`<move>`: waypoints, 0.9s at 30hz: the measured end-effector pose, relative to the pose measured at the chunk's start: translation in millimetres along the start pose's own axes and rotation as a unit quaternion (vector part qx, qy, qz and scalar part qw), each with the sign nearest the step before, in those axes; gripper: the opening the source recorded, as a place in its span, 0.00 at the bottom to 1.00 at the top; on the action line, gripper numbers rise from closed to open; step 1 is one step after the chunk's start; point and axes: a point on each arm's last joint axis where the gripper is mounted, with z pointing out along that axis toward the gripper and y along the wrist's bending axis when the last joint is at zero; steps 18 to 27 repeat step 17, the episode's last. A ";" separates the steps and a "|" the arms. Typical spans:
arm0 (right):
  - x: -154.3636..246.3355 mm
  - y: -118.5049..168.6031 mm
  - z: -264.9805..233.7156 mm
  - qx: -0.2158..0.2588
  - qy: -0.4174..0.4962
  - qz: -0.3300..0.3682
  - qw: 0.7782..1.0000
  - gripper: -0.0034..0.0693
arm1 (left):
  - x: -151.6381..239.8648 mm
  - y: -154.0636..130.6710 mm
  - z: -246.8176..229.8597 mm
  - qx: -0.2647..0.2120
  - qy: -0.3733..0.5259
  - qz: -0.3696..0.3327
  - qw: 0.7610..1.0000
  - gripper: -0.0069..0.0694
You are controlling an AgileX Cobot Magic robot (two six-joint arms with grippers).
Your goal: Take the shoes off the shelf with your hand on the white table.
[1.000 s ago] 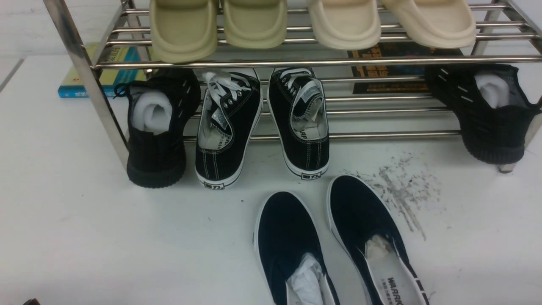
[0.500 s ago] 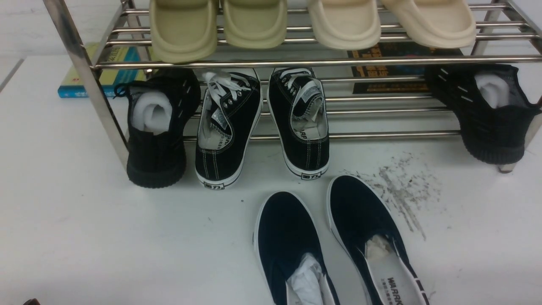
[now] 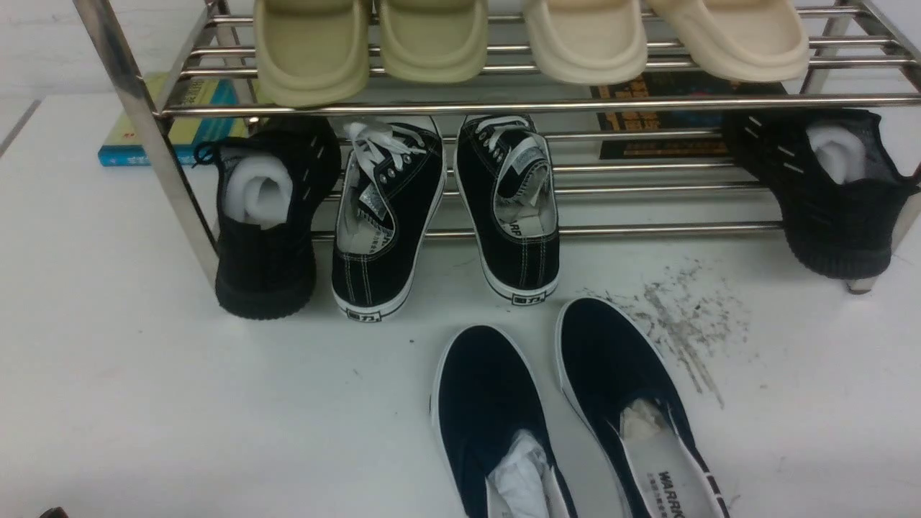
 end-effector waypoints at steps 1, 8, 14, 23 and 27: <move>0.0 0.0 0.0 0.000 0.000 0.000 1.000 0.21 | 0.0 0.0 0.0 0.000 0.000 0.000 1.000 0.41; 0.0 0.0 0.0 0.000 0.000 0.001 1.000 0.23 | 0.0 0.0 0.0 0.000 0.000 0.000 1.000 0.41; 0.0 0.0 0.0 0.000 0.000 0.001 1.000 0.24 | 0.0 0.0 0.0 0.000 0.000 0.000 1.000 0.41; 0.1 0.0 0.0 0.000 0.000 0.001 1.000 0.24 | 0.0 0.0 0.0 0.000 0.000 0.000 1.000 0.41; 0.1 0.0 0.0 0.000 0.000 0.001 1.000 0.24 | 0.0 0.0 0.0 0.000 0.000 0.000 1.000 0.41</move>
